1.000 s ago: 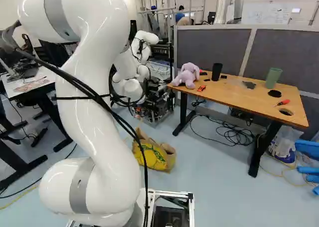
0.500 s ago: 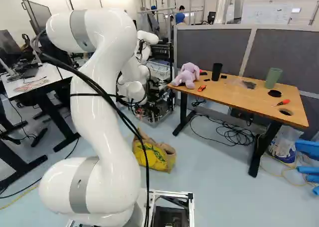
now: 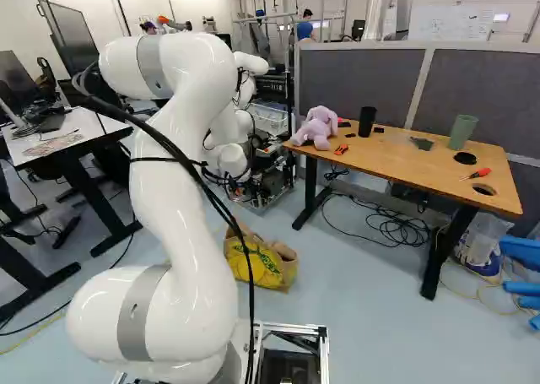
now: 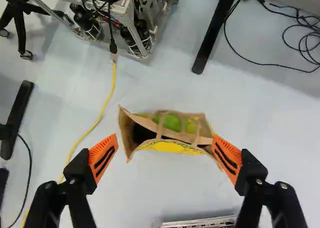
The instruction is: Pick up the bag on the ground and place it on the table
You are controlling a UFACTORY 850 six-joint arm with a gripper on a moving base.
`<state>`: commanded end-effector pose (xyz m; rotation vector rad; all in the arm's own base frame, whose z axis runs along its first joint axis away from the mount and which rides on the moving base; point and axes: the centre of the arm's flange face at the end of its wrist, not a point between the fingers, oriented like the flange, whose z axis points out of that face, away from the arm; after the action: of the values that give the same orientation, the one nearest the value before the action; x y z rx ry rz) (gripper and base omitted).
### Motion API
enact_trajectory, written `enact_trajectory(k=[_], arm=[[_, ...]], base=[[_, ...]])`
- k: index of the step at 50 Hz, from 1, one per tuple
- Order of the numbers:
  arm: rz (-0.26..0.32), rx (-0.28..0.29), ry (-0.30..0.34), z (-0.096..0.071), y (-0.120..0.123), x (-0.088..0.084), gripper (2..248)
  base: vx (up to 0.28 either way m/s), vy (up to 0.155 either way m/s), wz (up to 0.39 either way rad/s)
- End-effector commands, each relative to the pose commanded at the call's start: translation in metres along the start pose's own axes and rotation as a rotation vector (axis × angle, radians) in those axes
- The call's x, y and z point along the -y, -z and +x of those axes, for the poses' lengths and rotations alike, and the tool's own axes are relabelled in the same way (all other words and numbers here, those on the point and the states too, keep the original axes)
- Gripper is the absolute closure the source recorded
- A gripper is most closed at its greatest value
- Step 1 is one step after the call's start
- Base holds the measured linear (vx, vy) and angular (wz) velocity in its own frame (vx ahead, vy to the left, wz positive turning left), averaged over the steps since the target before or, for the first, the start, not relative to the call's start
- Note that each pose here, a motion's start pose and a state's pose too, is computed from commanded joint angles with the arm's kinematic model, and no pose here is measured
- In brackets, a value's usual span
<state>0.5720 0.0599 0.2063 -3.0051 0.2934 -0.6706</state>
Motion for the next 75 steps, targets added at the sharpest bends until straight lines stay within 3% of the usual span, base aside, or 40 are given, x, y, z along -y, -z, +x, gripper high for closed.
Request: enact_trajectory(k=[13,19,75], arm=[[-0.006,0.019,0.001,-0.004,-0.018,-0.001,3],[-0.008,0.027,0.032,-0.006,-0.027,-0.001,3],[0.001,0.102,0.612,-0.028,-0.105,-0.004,3]], base=[[0.0,0.0,0.0],[0.0,0.0,0.0],[0.0,0.0,0.0]])
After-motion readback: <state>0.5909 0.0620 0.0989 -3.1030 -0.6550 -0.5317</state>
